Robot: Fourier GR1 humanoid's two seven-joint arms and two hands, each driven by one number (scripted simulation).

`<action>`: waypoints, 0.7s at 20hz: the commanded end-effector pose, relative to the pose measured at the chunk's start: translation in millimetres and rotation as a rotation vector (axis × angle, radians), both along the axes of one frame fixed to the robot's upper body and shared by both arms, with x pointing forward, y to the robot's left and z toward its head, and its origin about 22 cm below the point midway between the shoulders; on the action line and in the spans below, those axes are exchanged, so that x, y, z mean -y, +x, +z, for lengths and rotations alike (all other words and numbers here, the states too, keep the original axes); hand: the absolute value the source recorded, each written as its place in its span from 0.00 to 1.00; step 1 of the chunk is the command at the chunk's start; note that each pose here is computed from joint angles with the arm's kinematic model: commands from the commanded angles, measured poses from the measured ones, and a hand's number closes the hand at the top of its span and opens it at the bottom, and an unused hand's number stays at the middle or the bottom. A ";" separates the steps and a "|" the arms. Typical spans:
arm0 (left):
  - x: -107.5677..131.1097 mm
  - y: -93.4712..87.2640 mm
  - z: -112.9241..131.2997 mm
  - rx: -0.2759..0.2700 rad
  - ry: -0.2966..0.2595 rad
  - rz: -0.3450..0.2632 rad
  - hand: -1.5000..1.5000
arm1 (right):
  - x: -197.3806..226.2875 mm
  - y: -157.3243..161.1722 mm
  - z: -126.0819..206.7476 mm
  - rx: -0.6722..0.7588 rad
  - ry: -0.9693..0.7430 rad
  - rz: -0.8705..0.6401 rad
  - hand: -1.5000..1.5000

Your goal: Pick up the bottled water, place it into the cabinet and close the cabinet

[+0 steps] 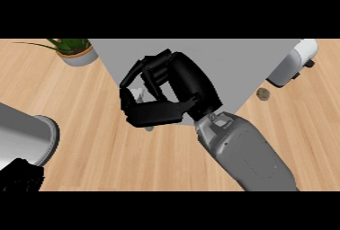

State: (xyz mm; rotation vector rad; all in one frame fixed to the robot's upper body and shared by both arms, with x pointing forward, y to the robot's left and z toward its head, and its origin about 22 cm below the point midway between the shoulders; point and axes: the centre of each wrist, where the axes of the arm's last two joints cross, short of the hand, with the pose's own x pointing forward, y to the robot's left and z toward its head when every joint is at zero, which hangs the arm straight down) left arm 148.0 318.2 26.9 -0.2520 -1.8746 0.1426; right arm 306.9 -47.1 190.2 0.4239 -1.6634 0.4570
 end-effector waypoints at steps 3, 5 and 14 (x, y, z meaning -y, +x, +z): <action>-14.9 -8.4 7.4 0.018 0.003 -0.014 1.00 | 46.6 67.1 -17.3 -0.042 -0.001 -0.058 1.00; -13.2 -1.4 6.0 0.021 0.002 0.013 1.00 | 41.5 69.5 -27.9 -0.059 -0.016 -0.053 1.00; -5.0 3.1 9.1 0.044 0.000 -0.029 1.00 | 75.6 84.4 -42.8 -0.027 -0.048 -0.062 1.00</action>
